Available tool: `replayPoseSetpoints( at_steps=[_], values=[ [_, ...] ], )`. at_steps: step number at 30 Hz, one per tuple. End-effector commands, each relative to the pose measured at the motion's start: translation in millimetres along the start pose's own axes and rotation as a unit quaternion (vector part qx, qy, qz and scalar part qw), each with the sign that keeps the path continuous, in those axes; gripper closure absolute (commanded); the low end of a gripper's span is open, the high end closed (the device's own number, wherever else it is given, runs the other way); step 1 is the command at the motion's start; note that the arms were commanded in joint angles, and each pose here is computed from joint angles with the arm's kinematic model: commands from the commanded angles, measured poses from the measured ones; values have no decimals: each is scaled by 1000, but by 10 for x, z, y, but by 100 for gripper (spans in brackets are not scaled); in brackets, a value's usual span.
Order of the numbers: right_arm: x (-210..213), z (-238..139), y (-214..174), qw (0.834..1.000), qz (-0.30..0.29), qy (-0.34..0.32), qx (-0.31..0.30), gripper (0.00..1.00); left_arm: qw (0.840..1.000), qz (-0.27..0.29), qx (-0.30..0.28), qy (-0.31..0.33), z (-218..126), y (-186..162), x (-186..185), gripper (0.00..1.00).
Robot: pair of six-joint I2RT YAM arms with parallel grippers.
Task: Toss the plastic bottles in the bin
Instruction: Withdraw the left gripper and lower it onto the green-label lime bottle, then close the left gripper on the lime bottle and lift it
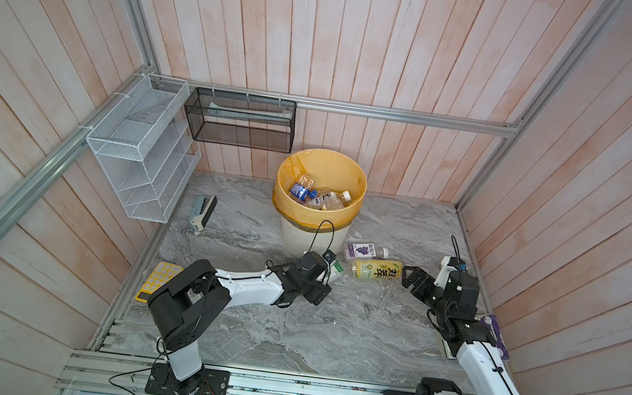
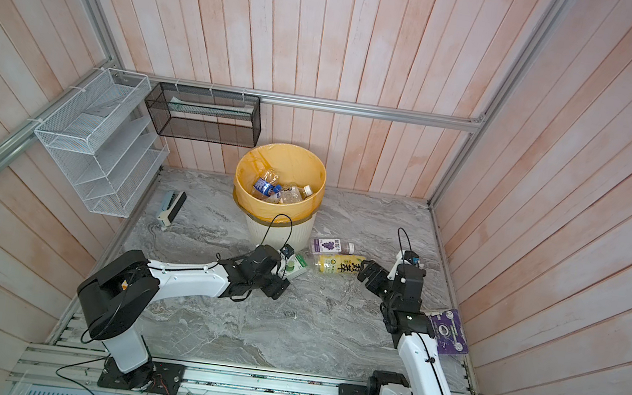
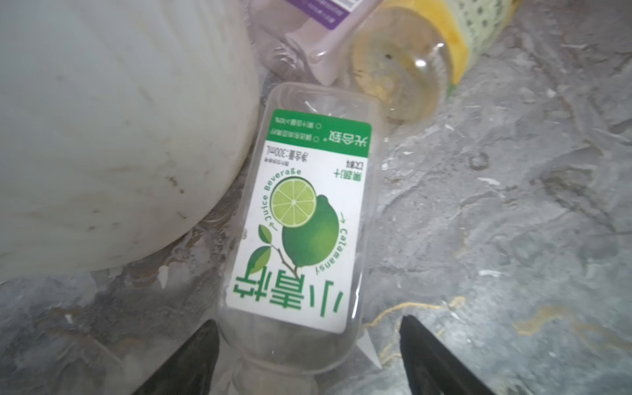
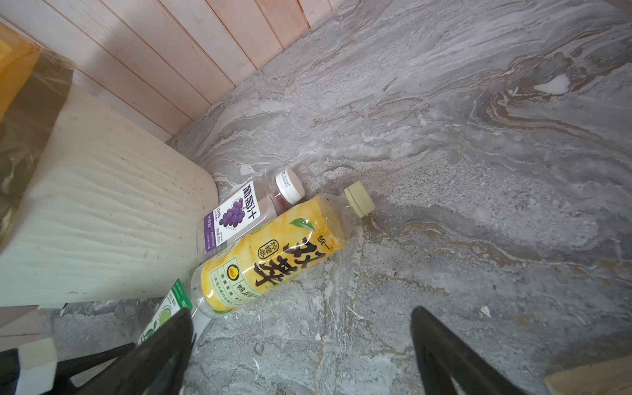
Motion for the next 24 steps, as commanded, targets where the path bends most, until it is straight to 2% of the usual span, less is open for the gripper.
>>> replayPoseSetpoints(
  at_steps=[1, 5, 9, 13, 24],
  values=[
    [-52, -1, -49, 1000, -6, -11, 1, 1, 999, -13, -11, -29, -81, 49, -158, 16],
    [-56, 9, -56, 1000, -6, -10, 2, 1, 1000, -24, -9, -13, -103, 48, -153, 15],
    [-55, 18, -50, 1000, -8, -12, 3, 1, 999, -25, -4, 33, -113, 148, -66, 10],
    [-64, 23, -62, 1000, -8, -12, 4, 1, 999, -20, 0, 50, -32, 267, -35, 7],
    [-79, -3, -66, 1000, -14, -16, -1, 1, 997, -15, 61, 39, 399, 320, -90, 5]
  ],
)
Point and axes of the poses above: each gripper's point midway between its finger pads, its own z axis out along the fingers, its own x axis along the line the jaws close on, y = z × x, the point moved 9 cm from there along -z, back along the fingers, and after that the axes turned 10 degrees about z, right-handed, at the moved point
